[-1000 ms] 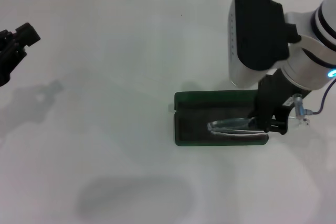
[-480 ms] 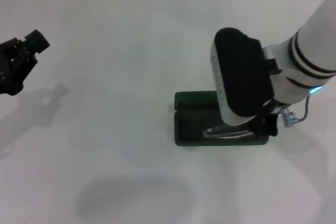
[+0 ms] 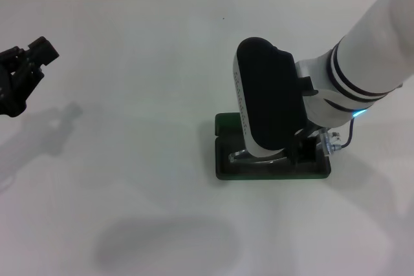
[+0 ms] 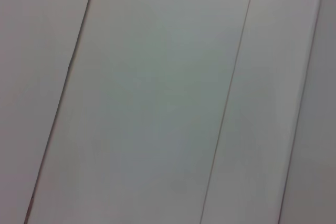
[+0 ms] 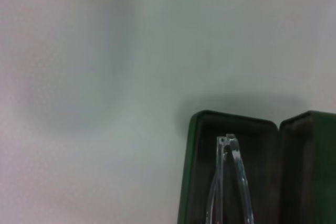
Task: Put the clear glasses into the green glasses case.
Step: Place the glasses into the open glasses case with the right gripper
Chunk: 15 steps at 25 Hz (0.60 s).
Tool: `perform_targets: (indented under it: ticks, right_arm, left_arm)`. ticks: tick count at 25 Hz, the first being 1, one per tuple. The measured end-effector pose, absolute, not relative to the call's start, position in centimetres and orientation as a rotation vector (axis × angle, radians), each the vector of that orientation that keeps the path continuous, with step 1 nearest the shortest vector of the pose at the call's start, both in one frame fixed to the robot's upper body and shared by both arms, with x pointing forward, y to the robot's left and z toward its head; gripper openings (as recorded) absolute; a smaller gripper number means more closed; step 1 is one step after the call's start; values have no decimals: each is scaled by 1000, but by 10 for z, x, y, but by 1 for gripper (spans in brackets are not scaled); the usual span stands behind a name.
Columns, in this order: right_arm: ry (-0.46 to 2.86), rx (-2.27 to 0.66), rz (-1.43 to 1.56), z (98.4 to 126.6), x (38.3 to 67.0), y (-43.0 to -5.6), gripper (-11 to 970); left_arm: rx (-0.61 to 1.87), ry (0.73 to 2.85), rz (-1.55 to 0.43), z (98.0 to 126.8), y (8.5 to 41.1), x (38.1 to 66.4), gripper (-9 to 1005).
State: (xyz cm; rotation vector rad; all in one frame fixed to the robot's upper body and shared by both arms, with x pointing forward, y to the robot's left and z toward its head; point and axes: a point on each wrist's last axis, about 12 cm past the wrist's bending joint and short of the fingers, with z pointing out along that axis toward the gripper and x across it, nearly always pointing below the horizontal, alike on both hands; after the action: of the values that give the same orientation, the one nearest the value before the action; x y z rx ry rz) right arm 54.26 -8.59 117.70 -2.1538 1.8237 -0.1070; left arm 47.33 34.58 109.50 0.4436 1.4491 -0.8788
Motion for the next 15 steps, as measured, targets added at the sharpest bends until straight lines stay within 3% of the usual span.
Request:
perform_targets:
  ticks: [15]
  right_arm:
    - [1819,-2112,-114,1172,551,-83,84]
  left_arm:
    - [449,1453,-868,1094,348,472,96]
